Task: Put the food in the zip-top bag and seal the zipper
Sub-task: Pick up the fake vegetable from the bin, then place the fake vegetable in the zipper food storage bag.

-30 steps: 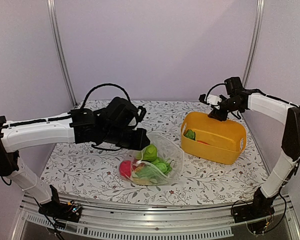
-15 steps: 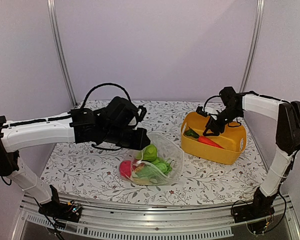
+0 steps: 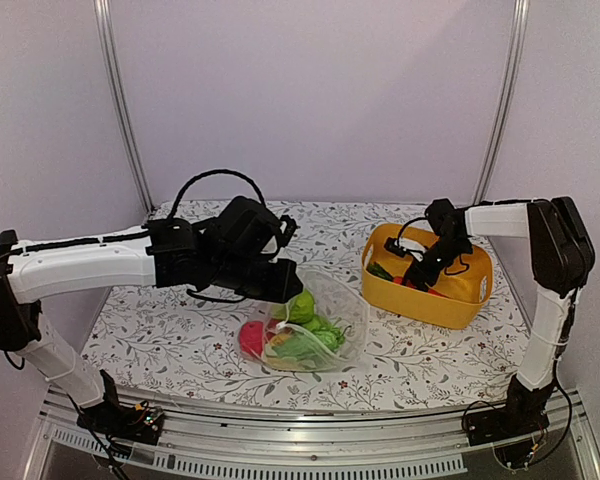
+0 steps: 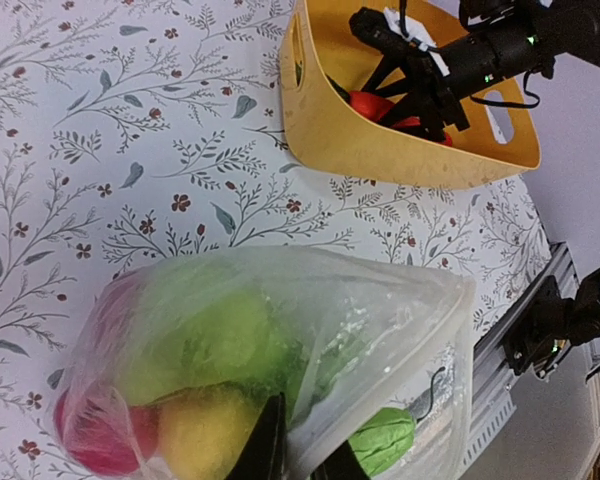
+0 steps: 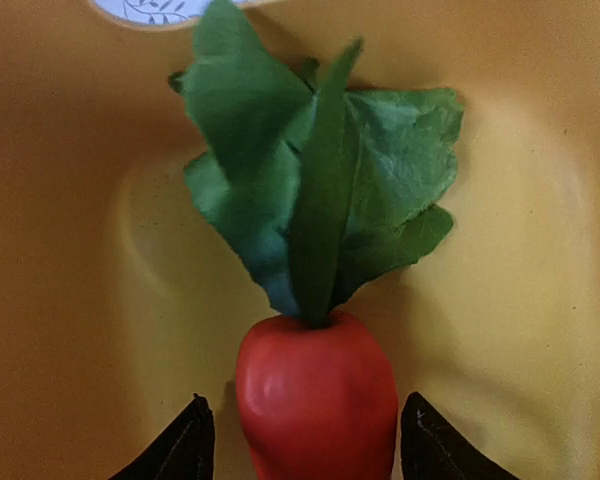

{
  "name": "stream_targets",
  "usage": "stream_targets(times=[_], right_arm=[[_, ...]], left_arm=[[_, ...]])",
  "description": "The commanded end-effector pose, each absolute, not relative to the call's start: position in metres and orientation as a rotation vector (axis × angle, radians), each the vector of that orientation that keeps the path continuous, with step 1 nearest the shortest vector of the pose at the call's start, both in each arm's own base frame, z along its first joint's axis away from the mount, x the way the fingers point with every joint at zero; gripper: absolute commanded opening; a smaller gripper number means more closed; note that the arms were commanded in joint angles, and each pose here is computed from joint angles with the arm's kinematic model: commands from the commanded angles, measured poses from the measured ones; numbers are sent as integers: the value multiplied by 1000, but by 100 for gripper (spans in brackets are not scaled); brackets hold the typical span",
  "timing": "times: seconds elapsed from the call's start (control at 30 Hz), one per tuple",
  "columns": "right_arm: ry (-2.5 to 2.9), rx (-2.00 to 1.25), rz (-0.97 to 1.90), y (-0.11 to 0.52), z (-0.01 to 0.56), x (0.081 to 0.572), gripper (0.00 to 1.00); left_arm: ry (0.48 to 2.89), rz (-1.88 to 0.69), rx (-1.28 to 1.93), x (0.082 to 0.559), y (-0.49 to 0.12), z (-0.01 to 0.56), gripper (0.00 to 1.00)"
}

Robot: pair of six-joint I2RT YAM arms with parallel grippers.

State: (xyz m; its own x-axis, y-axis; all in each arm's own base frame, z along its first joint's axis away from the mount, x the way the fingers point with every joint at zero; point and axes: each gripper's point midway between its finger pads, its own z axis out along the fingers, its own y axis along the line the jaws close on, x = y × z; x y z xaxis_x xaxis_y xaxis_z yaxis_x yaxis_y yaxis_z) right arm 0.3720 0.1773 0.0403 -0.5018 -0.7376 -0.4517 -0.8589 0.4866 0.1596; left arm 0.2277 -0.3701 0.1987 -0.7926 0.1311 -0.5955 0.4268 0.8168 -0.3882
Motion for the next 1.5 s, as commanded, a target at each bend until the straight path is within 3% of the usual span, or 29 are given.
stream_targets(times=[0.0,0.17,0.23,0.53,0.9,1.2,1.47], right_arm=[[2454,-1307,451,179,18,380,58],[2420,-1233,360,177,35,400,30],[2399,-1226,333,174,48,400,26],[2222,-1239,302,171,137,376,25],[1801,-1341,807,228,266,290,26],[1372,-1544,1094,280,357,193,27],[1127,-1630,1390,310,410,135,23]], left_arm=[[2431,-709,406,234,-371,201,9],[2426,-707,404,234,-370,203,10],[2421,-702,409,235,-369,205,10],[2406,-684,434,238,-370,209,10],[2392,-714,461,242,-383,211,10],[2330,-912,548,229,-421,240,10],[2244,-1040,671,209,-453,274,11]])
